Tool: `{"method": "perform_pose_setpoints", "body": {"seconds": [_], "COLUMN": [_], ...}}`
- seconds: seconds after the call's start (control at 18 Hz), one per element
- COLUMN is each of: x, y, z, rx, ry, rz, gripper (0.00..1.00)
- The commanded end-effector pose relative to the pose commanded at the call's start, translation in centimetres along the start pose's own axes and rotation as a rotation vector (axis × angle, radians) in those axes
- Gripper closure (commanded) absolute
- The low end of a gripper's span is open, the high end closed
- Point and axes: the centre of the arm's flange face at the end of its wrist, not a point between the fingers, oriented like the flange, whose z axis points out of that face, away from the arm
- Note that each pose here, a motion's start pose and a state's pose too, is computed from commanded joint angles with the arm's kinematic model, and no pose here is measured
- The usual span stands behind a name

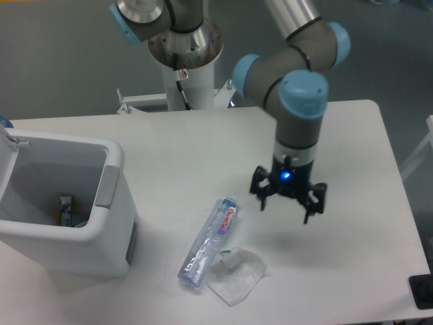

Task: Place the trash in the trash can
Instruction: 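Move the gripper down toward the crumpled clear plastic wrapper, then close the gripper on the clear plastic wrapper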

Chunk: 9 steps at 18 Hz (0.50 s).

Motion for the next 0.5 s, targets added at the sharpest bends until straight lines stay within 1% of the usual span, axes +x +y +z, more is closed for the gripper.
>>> {"method": "perform_pose_setpoints", "body": {"seconds": [0.17, 0.33, 0.39, 0.44, 0.5], "x": [1.4, 2.6, 2.9, 3.4, 3.8], "y": [-1.9, -2.2, -2.6, -2.7, -2.7], "z": [3.0, 5.0, 5.5, 5.9, 6.2], "rx": [-0.002, -0.020, -0.022, -0.028, -0.032], "ry": [0.016, 0.039, 0.043, 0.051, 0.057], "rz": [-0.009, 0.009, 0.010, 0.014, 0.019], "gripper": [0.00, 0.00, 0.11, 0.28, 0.44]}}
